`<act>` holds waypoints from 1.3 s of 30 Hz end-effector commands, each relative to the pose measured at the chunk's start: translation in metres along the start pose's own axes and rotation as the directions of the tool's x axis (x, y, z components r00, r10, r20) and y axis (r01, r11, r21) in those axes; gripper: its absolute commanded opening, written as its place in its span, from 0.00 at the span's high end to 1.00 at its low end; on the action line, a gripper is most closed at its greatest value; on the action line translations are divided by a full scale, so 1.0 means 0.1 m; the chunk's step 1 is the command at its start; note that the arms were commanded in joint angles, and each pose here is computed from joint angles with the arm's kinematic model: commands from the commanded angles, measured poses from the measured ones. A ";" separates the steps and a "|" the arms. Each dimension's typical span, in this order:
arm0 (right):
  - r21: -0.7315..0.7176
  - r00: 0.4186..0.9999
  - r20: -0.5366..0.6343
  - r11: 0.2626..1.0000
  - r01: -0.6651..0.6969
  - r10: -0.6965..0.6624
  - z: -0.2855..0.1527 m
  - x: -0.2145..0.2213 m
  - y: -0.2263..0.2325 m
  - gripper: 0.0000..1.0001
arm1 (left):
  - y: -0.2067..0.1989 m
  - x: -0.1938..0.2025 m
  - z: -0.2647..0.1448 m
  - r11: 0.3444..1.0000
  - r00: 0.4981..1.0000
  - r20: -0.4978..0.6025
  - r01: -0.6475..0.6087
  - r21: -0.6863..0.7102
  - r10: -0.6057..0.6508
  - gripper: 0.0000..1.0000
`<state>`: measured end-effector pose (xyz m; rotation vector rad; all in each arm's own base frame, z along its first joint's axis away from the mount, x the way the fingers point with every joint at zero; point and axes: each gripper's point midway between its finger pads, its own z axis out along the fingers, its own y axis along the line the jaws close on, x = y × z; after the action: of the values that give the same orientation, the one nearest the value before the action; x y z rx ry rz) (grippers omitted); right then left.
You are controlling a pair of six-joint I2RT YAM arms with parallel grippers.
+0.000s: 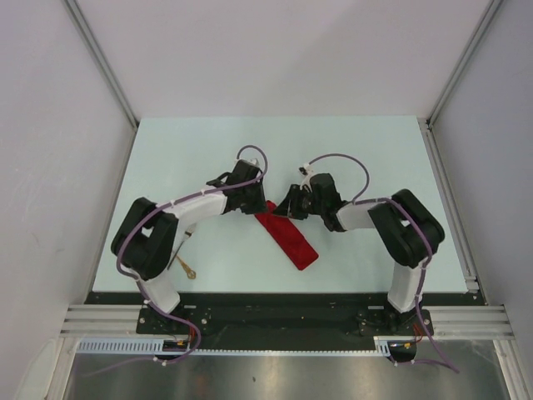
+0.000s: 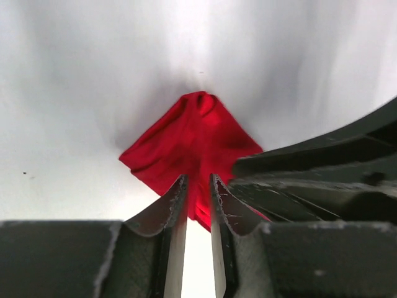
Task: Fold the napkin into a case and place the utensils inside
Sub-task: Stuff the top corner of the smaller-rectangle-folded napkin into the folded napkin.
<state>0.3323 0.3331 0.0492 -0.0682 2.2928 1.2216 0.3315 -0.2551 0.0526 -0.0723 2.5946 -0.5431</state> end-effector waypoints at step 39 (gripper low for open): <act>0.179 0.982 -0.104 0.968 0.176 -0.159 -0.91 1.03 -0.26 0.70 | -0.08 0.15 0.37 0.994 0.992 -0.123 0.026 0.108 -0.012 0.84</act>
<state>0.2141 0.2670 0.0273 -0.2199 2.4219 0.9711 0.3275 -0.2710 0.0215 -0.0754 2.6957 -0.6778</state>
